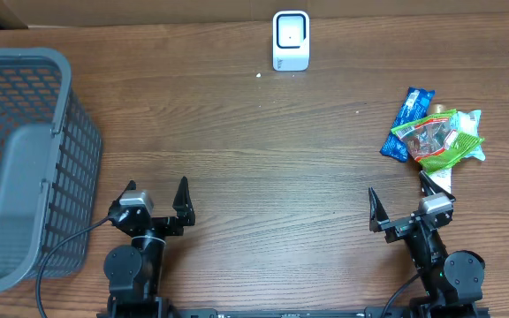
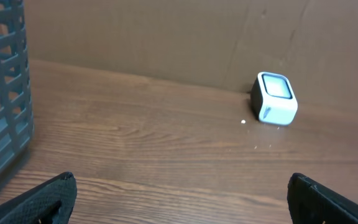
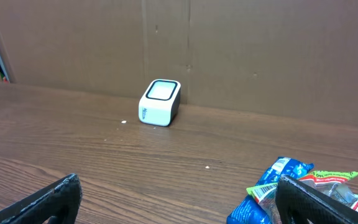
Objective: Scan the item barcode
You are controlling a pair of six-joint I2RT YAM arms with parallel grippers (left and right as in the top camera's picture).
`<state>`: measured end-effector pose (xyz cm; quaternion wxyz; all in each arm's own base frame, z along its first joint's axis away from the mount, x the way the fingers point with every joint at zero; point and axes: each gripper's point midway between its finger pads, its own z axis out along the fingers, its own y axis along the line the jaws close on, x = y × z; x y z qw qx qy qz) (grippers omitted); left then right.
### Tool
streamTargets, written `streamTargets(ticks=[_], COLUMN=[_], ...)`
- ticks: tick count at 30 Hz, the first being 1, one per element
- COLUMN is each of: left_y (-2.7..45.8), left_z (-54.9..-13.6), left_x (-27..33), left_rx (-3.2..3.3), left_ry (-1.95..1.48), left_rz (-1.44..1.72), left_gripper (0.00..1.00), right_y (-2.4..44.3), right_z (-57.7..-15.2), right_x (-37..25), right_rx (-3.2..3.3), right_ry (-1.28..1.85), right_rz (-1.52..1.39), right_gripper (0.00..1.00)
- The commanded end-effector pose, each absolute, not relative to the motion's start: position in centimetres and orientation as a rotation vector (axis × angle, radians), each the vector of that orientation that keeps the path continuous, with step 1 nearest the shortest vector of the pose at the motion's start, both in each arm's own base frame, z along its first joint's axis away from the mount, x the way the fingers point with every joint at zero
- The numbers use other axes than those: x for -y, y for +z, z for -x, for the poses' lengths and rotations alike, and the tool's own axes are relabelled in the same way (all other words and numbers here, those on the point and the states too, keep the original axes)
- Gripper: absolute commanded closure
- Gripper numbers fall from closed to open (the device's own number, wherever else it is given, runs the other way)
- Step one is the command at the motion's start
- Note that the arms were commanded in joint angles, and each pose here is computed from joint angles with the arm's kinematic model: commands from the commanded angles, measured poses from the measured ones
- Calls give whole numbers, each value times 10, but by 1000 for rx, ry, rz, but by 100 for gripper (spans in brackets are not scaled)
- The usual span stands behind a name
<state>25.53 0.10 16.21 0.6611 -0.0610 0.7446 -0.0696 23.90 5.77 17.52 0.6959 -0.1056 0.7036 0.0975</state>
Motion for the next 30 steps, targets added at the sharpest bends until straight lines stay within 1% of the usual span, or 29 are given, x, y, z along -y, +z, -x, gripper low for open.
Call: streamTargets(ticks=[1, 8, 15, 30], left_y=[154, 144, 160, 159], left_z=[-254, -248, -246, -246], left_x=[8, 12, 11, 11], left_rx=[-1688, -1688, -1616, -1623], left_ry=[-95, 49, 66, 65], left_rz=[-17, -213, -209, -209], left_gripper=[1, 1, 0, 0], right_y=[174, 174, 174, 174], right_z=[-239, -239, -239, -239], right_x=[-59, -59, -59, -59], right_rx=[-1565, -1565, -1565, -1565], right_ry=[223, 223, 223, 223], right_rz=[234, 234, 234, 234], right_gripper=[0, 0, 0, 0])
